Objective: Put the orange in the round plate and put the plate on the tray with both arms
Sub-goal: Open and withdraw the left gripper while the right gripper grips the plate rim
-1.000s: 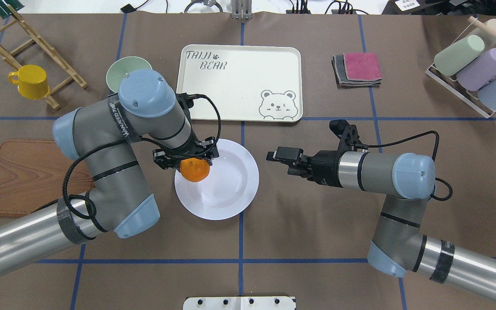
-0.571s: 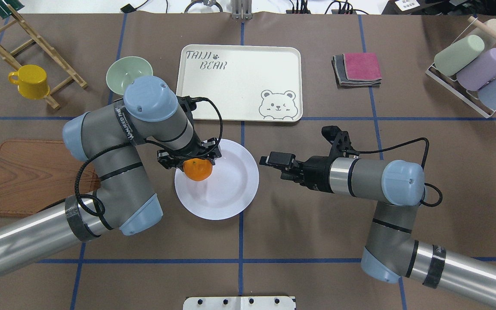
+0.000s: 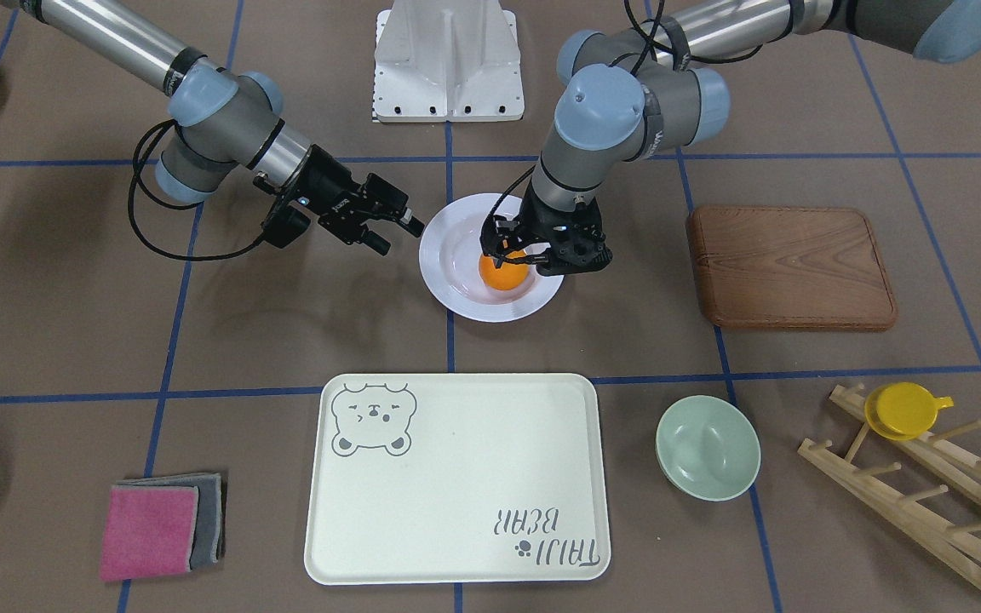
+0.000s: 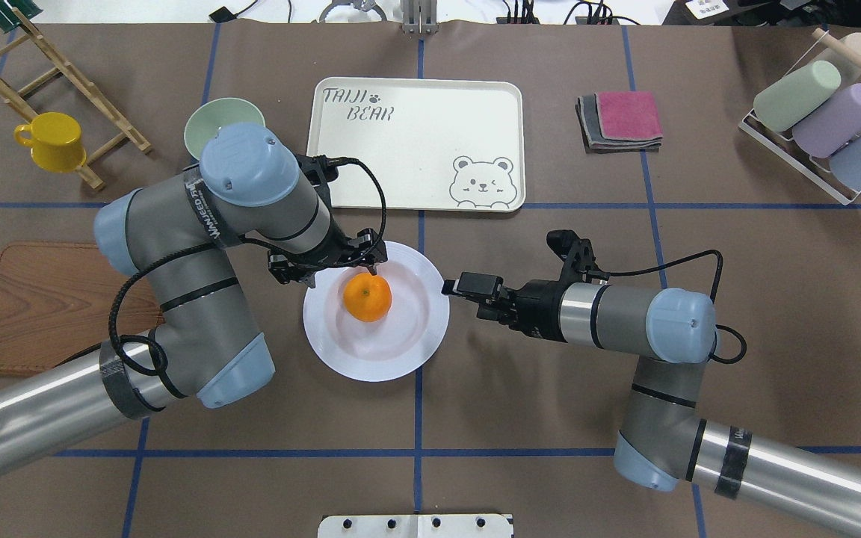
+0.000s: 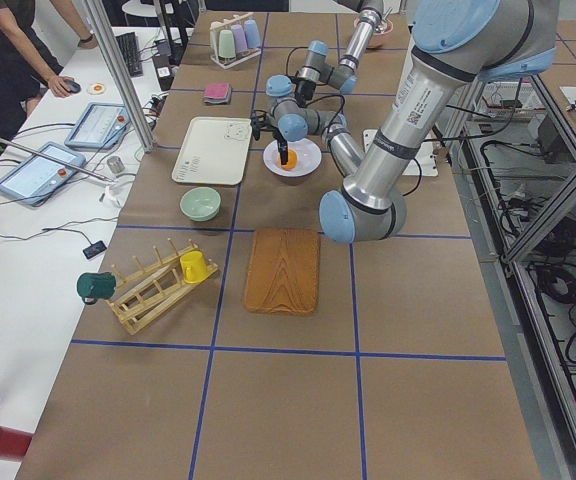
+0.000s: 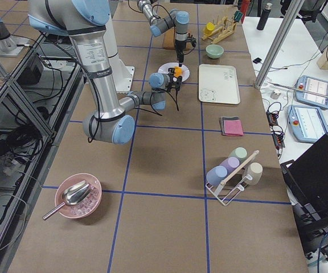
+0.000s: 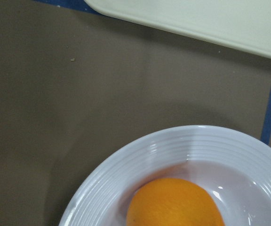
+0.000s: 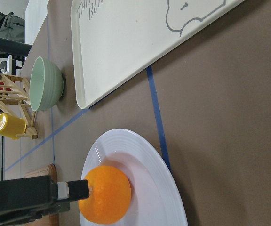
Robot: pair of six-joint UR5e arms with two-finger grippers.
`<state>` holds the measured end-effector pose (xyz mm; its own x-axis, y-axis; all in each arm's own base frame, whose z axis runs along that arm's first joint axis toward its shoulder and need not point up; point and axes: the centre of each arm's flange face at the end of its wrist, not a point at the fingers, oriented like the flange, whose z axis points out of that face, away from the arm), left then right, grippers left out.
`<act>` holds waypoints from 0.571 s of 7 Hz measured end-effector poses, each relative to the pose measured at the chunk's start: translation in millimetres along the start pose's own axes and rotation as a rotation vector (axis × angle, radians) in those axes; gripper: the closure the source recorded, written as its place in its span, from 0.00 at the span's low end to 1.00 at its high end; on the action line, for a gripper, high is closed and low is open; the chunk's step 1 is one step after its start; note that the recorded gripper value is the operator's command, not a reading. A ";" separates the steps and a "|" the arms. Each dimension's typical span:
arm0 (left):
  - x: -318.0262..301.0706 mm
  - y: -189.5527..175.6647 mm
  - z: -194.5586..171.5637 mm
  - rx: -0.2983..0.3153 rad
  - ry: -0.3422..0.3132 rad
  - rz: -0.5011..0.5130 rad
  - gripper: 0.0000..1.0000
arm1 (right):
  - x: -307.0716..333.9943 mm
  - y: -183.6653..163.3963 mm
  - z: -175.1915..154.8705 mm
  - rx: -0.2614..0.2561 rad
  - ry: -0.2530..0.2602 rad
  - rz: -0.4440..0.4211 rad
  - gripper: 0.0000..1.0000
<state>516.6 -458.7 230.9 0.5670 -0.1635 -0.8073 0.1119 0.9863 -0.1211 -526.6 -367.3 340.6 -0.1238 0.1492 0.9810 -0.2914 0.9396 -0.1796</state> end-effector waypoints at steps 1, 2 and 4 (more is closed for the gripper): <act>-7.5 -3.2 -10.2 0.007 0.008 0.004 0.01 | 1.0 3.9 7.5 -0.001 -0.004 0.001 0.01; -12.4 -6.1 -16.8 0.014 0.012 0.014 0.01 | -0.5 7.3 16.2 -0.002 -0.005 0.001 0.01; -17.5 -11.1 -22.2 0.022 0.014 0.019 0.01 | -3.9 16.1 34.0 -0.001 -0.005 0.002 0.05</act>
<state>487.4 -466.3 233.5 0.5579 -0.1441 -0.8173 0.1189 0.9885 -0.0931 -563.1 -363.2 331.4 -0.1295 0.1498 0.9802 -0.2899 0.9396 -0.1819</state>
